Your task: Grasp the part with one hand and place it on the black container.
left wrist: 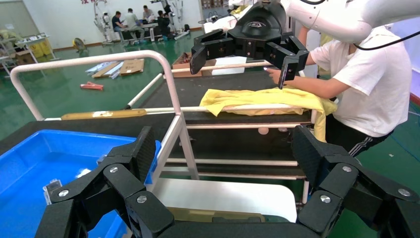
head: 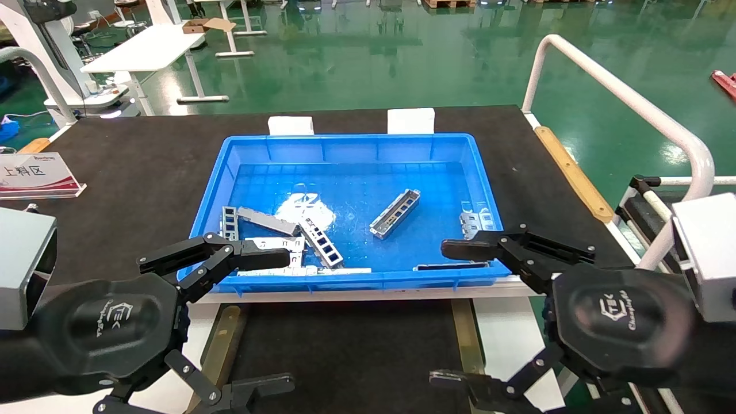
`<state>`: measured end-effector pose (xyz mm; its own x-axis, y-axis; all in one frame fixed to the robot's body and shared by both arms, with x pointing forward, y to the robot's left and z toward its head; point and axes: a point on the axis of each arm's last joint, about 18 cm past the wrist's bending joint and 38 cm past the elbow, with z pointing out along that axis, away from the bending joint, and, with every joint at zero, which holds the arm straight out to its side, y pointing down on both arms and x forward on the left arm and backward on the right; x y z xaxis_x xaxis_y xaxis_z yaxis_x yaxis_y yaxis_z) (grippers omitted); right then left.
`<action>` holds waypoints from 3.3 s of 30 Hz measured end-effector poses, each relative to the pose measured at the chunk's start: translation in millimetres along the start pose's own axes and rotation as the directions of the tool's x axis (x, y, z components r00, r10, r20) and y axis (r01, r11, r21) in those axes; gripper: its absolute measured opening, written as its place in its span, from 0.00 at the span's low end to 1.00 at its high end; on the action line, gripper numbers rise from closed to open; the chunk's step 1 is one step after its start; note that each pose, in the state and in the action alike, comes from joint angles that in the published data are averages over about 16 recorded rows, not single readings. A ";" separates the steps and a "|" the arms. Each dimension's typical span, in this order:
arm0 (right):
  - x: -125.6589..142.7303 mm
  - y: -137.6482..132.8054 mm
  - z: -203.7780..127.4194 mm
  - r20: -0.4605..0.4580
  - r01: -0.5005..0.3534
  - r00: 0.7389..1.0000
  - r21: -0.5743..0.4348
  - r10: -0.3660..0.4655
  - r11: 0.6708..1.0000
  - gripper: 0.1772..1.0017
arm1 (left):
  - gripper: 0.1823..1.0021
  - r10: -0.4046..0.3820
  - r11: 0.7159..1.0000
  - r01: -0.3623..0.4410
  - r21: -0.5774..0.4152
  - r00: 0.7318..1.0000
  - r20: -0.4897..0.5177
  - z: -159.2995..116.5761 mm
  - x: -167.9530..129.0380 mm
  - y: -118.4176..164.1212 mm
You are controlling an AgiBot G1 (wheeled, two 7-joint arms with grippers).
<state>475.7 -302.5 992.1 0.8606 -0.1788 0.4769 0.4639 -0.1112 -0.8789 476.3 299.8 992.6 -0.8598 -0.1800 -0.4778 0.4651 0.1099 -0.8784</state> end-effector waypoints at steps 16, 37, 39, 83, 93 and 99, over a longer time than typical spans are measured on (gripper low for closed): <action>0.1 0.0 0.0 0.000 0.000 1.000 0.000 0.000 1.000 1.00 | 1.00 0.014 1.000 -0.015 0.016 0.999 0.044 15.6 -23.2 8.7; 0.1 0.0 0.0 0.000 0.000 1.000 0.000 0.000 1.000 1.00 | 1.00 0.044 0.998 -0.037 -0.052 0.988 0.149 118.2 -122.2 66.2; 0.1 0.0 0.0 0.000 0.000 1.000 0.000 0.000 1.000 1.00 | 1.00 0.050 0.997 -0.039 -0.067 0.985 0.168 130.9 -133.1 70.7; 0.1 0.0 0.0 0.000 0.000 1.000 0.000 0.000 1.000 1.00 | 1.00 0.068 0.933 0.104 -0.344 0.888 0.454 225.6 -179.1 162.0; 0.1 0.0 0.0 0.000 0.000 1.000 0.000 0.000 1.000 1.00 | 0.96 0.074 0.932 0.114 -0.343 0.869 0.490 220.7 -183.5 167.2; 0.1 0.0 0.0 0.000 0.000 1.000 0.000 0.000 1.000 1.00 | 0.90 0.083 0.929 0.120 -0.350 0.855 0.513 216.3 -186.4 172.3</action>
<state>475.8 -302.6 992.1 0.8606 -0.1786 0.4769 0.4639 -0.1112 -0.8789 762.2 140.8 928.0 -0.5885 -0.6458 -0.4864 0.2547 0.4228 -0.8697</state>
